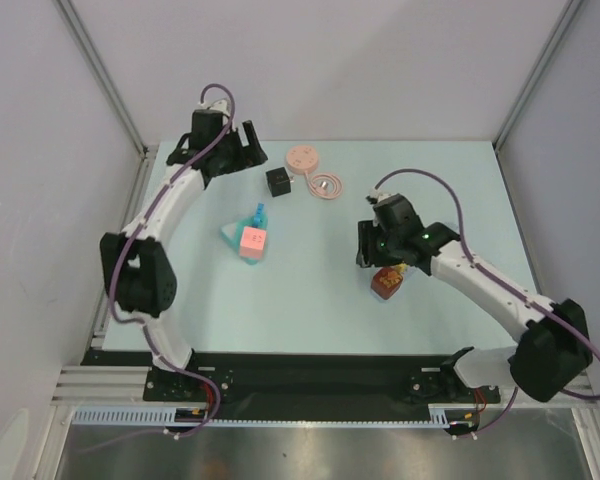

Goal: Insert the plug

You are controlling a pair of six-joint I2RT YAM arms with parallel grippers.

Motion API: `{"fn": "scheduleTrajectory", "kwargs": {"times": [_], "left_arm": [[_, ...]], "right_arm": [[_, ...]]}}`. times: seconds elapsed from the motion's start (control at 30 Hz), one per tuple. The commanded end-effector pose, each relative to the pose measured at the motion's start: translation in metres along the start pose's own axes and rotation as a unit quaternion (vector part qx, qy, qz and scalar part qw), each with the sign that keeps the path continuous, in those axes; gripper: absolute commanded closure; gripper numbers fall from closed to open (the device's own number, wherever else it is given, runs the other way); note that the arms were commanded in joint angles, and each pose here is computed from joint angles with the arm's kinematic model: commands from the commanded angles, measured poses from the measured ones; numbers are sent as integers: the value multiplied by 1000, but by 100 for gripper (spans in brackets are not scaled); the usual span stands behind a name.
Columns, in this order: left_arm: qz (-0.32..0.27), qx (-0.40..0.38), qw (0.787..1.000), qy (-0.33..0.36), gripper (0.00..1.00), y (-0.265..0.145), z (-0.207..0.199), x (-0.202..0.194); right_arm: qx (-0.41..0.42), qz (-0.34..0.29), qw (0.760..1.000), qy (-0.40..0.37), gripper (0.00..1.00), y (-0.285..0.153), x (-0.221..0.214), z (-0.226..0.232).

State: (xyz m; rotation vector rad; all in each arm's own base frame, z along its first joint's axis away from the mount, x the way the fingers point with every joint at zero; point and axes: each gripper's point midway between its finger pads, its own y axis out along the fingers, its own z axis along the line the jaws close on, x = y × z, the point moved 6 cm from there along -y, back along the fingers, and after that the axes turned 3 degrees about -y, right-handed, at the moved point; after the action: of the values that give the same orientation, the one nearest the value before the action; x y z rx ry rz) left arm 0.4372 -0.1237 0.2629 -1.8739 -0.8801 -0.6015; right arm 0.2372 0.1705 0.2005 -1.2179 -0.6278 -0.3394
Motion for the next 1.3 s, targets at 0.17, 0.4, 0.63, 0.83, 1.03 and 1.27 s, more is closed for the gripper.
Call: {"fn": "scheduleTrajectory", "kwargs": {"times": [0.17, 0.4, 0.63, 0.83, 1.03, 1.27], "left_arm": [[37, 58, 995, 79, 11, 109, 21, 30], [72, 22, 993, 88, 8, 158, 30, 2], [124, -40, 988, 82, 10, 177, 26, -30], [143, -76, 983, 87, 13, 169, 13, -42], [164, -88, 975, 118, 15, 153, 3, -62], [162, -109, 965, 175, 16, 132, -20, -66]], "right_arm": [[31, 28, 999, -29, 49, 54, -11, 18], [-9, 49, 998, -28, 49, 57, -31, -3], [-48, 56, 997, -4, 49, 46, -43, -37], [-52, 40, 998, 2, 48, 29, -38, -46], [-29, 11, 1000, 3, 47, 16, -29, -40], [-23, 12, 1000, -10, 46, 14, -31, -40]]}}
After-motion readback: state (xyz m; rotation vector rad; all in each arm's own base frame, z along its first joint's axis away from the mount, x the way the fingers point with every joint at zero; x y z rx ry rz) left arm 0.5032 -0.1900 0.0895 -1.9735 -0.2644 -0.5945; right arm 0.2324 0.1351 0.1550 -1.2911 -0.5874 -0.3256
